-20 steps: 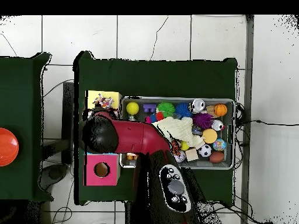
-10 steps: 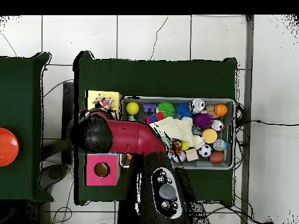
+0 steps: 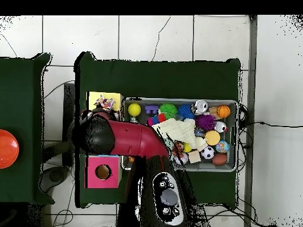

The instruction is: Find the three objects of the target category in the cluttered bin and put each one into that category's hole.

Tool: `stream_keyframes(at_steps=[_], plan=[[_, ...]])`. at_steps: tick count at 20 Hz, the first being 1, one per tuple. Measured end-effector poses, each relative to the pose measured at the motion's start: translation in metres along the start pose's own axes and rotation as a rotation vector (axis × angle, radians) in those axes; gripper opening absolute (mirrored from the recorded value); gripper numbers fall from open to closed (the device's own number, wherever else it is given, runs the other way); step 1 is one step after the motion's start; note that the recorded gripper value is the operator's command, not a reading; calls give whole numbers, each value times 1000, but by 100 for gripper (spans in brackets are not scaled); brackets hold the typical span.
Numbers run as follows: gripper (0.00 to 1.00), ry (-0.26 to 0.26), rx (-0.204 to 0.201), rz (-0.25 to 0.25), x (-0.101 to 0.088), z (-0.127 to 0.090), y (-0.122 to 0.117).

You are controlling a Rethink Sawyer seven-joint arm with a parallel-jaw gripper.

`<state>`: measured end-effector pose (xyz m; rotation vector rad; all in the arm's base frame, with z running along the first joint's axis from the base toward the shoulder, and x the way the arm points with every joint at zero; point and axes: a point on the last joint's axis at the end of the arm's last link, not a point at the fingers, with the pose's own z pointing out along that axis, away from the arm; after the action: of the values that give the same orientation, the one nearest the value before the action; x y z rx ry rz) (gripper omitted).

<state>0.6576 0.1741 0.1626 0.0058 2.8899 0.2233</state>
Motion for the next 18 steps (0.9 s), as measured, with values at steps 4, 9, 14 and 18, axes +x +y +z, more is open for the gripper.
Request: stream_keyframes(at_steps=[4,9,14,18], plan=[[0,4,8,11,1,1,-2],[0,24,7,25,6,14,-4],[0,50,5,33,13,27,-6],[0,65,7,38,21,43,-8]])
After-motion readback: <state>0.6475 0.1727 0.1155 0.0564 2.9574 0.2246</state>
